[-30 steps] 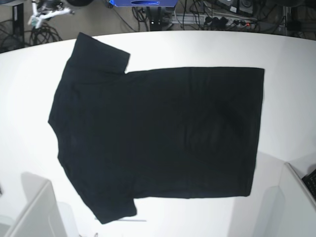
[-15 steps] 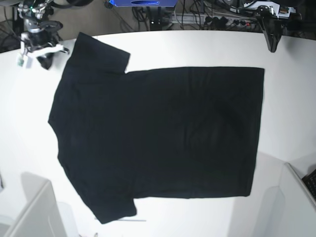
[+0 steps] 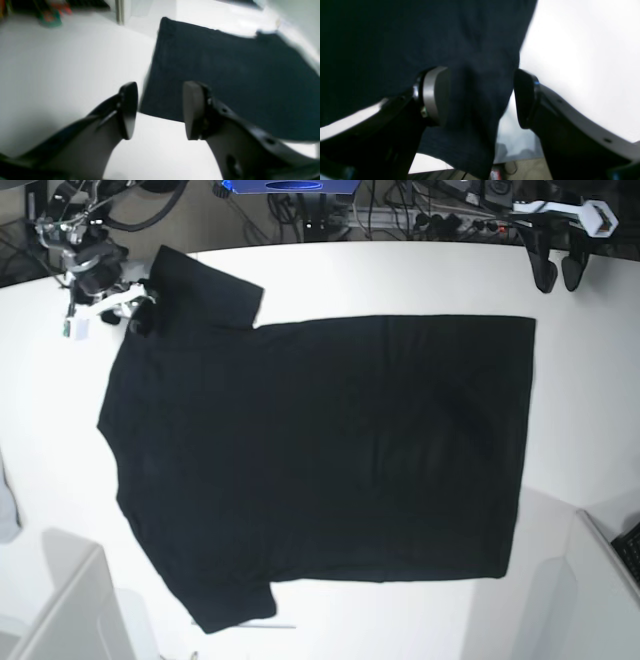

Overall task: Fold the T-shirt properly
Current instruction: 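Grasp the black T-shirt's shoulder corners with both grippers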

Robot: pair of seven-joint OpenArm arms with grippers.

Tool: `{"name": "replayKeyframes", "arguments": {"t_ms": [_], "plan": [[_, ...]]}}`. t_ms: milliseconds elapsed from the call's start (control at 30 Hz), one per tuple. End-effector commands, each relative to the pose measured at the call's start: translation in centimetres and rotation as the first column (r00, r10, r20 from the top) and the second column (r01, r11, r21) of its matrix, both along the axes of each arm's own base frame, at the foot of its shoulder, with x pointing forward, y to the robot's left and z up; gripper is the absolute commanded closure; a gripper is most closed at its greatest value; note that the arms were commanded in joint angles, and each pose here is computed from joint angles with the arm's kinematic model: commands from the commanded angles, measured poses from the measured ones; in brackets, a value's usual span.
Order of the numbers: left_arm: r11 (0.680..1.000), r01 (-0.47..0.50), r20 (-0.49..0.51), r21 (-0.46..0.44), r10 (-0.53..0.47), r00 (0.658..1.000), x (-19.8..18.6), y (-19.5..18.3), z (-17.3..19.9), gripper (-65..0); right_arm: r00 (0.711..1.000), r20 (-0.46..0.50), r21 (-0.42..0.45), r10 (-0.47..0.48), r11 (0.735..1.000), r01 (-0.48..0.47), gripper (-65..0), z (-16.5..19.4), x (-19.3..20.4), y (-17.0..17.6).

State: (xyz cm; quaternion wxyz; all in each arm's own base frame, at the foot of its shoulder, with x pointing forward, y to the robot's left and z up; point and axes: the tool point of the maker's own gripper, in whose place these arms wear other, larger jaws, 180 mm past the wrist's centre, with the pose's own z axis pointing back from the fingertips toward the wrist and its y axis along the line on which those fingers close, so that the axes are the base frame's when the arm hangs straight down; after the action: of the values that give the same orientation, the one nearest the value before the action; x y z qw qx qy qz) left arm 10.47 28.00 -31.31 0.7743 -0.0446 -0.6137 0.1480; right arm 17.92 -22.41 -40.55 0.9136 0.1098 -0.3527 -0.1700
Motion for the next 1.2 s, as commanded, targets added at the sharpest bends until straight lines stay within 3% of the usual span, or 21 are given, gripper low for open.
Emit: {"name": "replayKeyframes", "arguments": {"t_ms": [0,133,233,533,767,833,933,1033,1100,1167], "plan": [[0.999,0.017,0.023,-0.046,-0.016,1.000,0.3,0.2,0.8,-30.3,1.000,0.025,-0.013,-0.017,1.000,0.017,-37.5,0.5,0.4,-1.1],[0.983,0.082,-0.021,-0.163,-0.087,0.996,1.3,-0.7,-0.5,-30.6,0.994,-0.032,0.008,-0.104,0.995,0.104,-37.5,-1.7,-1.2,-3.4],[0.970,0.131,-0.039,-0.205,-0.142,0.989,1.7,-1.6,-1.5,-30.6,0.993,-0.059,0.011,-0.106,0.994,0.107,-37.5,-2.4,-1.9,-3.7],[0.963,0.150,-0.043,-0.226,-0.163,0.986,3.3,-2.4,-2.1,-30.6,0.992,-0.093,0.083,0.083,0.994,-0.075,-37.5,-4.1,-3.0,1.4],[0.970,0.096,-0.069,-0.224,-0.114,0.991,3.5,-0.7,-3.9,-30.6,0.983,-0.115,0.114,0.143,0.985,-0.130,-36.9,-4.7,-3.9,3.5],[0.961,0.035,-0.064,-0.276,-0.055,0.996,3.4,0.5,-4.2,-30.8,0.983,-0.117,0.114,0.143,0.985,-0.130,-30.8,-4.8,-4.0,3.5],[0.928,-0.075,-0.059,-0.366,0.057,0.997,3.2,2.6,-4.9,-30.9,0.982,-0.130,0.123,0.140,0.985,-0.124,-15.3,-5.3,-4.2,3.6],[0.928,-0.087,-0.069,-0.363,0.067,0.995,3.5,3.4,-5.5,-30.9,0.979,-0.148,0.132,0.138,0.984,-0.118,0.0,-5.9,-4.6,3.5],[0.923,-0.080,-0.116,-0.376,0.038,0.992,3.8,3.1,-6.5,-31.4,0.979,-0.151,0.134,0.135,0.984,-0.115,0.0,-6.0,-4.6,3.5],[0.918,-0.060,-0.181,-0.392,-0.013,0.983,4.6,2.7,-7.8,-36.0,0.979,-0.152,0.134,0.133,0.985,-0.113,0.0,-6.0,-4.6,3.4]]}}
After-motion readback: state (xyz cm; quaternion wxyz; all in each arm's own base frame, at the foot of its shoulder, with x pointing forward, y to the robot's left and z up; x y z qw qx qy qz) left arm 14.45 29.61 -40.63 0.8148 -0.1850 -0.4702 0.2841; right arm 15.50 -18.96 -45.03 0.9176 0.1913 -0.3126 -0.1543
